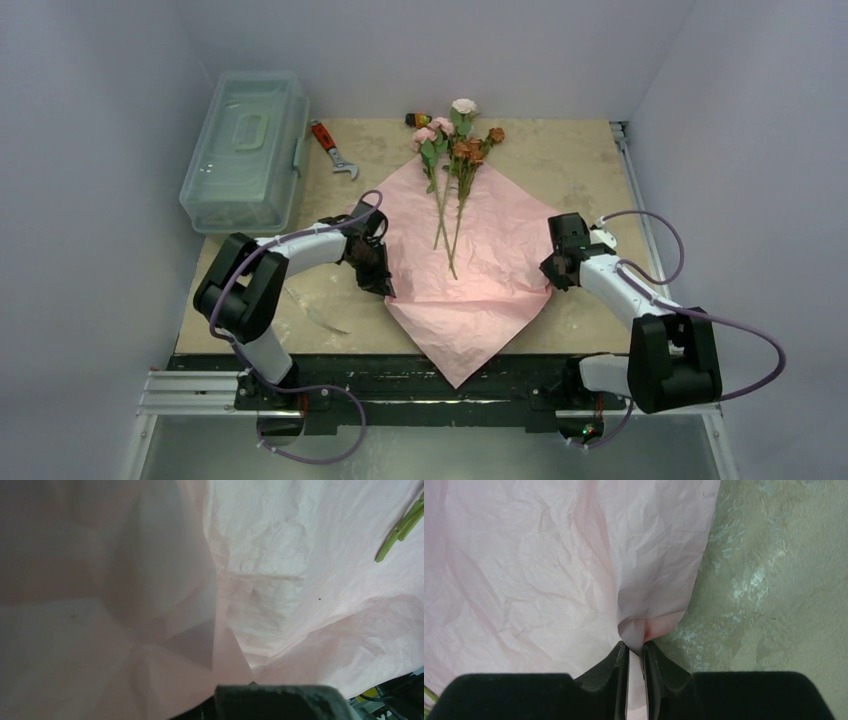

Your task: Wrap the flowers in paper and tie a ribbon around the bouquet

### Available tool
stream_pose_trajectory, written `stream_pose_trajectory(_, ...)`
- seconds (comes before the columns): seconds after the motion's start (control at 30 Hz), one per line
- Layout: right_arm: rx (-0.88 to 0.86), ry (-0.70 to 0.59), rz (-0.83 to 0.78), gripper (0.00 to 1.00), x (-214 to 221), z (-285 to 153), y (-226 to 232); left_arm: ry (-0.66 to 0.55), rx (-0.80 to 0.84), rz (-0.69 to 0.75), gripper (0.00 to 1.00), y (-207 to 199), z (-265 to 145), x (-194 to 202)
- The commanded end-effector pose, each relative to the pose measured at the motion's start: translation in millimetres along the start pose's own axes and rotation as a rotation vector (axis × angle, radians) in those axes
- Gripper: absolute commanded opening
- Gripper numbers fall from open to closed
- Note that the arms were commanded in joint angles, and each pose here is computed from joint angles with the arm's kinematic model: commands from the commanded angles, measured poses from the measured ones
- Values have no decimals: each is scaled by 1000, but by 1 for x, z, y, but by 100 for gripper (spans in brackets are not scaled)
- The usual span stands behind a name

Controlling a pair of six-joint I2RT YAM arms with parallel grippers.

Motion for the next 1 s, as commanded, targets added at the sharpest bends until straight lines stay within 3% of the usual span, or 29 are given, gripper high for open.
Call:
stream_pose_trajectory(0.0,-77,-31,-21,22,-17,-3,28,-57,-14,11,0,-5,5,-17)
stream_pose_trajectory(0.17,-38,5,-48,25,-17,-8,27,-48,-24,14,0,-3,-1,-9)
stream_pose_trajectory(0.33,-20,88,-49,74,-8,-18,12,-31,-15,9,0,0,-4,3)
stream_pose_trajectory(0.43,-134,181,-56,84,0,-32,8,-27,-10,13,0,0,-3,6)
stream_pose_trajectory(0.57,-300,335,-46,89,18,-53,-2,-18,4,12,0,0,0,7)
stream_pose_trajectory(0.67,-299,442,-89,90,35,-62,-19,-14,24,7,0,0,2,9)
stream_pose_trajectory(0.97,-250,540,-165,90,52,-75,-47,4,61,-19,0,0,7,14)
Point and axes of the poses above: each gripper's point midway between its finger pads, its own z axis out along the fingers, its own y axis along the line the jaws close on, x = y × z, the point moved 9 cm from there along -z, back along the fingers, and after that the axes turned 15 degrees about z, right-handed, at the moved point
